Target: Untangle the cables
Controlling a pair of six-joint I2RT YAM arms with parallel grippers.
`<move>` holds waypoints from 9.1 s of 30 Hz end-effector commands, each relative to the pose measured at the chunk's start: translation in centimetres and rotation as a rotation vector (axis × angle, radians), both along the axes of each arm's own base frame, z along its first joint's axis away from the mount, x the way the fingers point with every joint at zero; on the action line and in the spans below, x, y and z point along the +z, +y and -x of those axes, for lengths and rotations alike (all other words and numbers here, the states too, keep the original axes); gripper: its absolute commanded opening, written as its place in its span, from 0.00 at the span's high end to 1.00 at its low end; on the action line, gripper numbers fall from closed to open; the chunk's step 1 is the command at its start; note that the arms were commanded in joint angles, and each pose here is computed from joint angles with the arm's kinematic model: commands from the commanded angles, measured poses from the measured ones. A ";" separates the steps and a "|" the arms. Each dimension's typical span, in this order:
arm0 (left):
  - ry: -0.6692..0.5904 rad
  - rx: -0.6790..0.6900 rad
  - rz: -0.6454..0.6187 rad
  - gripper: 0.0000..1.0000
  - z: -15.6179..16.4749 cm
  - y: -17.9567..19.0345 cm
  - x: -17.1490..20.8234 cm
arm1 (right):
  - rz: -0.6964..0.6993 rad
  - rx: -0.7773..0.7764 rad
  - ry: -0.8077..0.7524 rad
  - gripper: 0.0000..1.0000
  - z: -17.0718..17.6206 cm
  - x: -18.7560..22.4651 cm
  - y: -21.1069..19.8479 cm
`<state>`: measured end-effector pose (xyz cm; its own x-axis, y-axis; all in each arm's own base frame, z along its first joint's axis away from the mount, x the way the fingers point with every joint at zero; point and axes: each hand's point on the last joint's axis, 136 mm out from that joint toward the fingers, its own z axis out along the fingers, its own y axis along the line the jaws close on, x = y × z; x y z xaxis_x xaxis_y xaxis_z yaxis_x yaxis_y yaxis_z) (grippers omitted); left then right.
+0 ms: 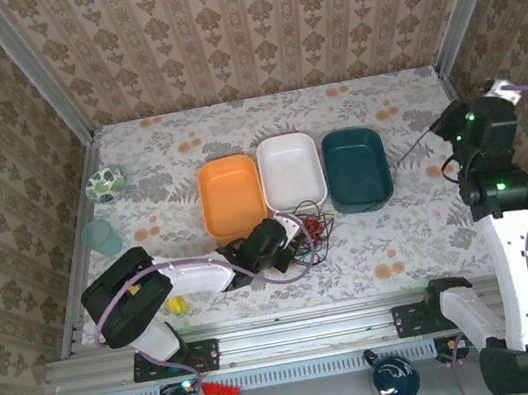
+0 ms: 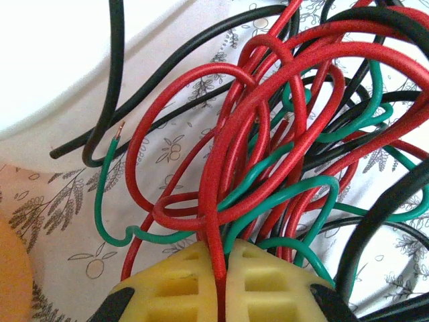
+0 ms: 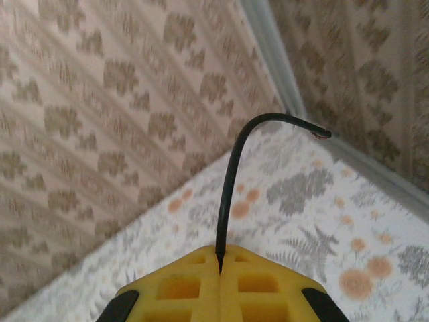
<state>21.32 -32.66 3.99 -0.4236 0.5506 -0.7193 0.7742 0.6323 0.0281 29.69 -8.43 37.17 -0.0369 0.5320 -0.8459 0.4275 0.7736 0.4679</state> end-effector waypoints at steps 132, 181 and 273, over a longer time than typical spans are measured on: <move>0.126 0.057 -0.080 1.00 0.6 3.7 -3.0 | -0.169 1.080 0.819 0.52 5.9 -30.1 25.6; 0.163 0.076 -0.124 1.00 1.0 4.2 -5.2 | 0.215 0.152 0.428 1.00 2.7 -15.4 8.0; 0.134 0.062 -0.108 0.79 0.9 3.8 -4.7 | 0.127 0.653 0.255 1.00 -6.9 -8.8 19.9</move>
<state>22.28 -32.15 3.32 -0.4760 0.5005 -0.7232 0.7470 0.6640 -0.0322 35.65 16.02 23.60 -0.6952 0.1641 -0.6998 -0.1738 0.9063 0.3852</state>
